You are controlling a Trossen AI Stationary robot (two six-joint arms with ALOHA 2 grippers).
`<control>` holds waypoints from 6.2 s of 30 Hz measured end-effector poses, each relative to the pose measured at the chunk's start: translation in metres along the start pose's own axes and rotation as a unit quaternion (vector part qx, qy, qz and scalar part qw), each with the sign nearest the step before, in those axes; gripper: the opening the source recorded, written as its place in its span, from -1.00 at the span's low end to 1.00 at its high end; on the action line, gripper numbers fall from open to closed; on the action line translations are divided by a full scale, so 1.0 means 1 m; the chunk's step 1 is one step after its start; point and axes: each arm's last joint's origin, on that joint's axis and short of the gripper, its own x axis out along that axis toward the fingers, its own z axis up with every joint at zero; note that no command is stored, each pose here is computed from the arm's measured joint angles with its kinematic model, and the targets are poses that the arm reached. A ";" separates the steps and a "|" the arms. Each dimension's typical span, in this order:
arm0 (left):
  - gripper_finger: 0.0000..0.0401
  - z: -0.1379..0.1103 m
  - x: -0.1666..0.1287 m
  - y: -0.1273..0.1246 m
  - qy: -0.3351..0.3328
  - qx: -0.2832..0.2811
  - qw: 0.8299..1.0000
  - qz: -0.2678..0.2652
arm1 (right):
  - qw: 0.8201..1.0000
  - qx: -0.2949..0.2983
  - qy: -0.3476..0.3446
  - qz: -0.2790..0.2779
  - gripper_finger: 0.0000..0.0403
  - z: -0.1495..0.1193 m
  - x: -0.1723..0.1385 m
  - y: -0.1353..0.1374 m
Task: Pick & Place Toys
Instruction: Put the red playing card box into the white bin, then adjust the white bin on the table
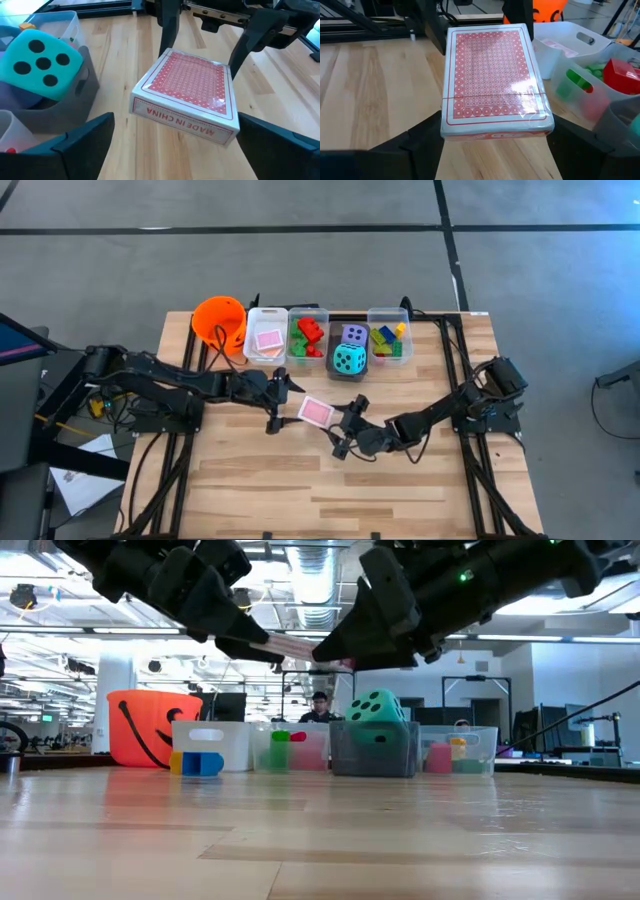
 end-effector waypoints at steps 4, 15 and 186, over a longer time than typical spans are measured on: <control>0.99 0.001 0.000 0.000 -0.004 0.017 1.000 0.000 | 1.000 -0.001 0.002 0.009 0.47 0.000 0.000 0.000; 0.98 0.002 0.000 -0.009 -0.012 0.072 0.997 -0.013 | 0.999 -0.003 -0.003 0.035 0.47 0.002 0.000 0.002; -0.99 -0.050 -0.019 0.082 0.247 0.003 0.936 0.253 | 0.999 -0.003 -0.038 -0.026 0.85 0.001 -0.012 0.012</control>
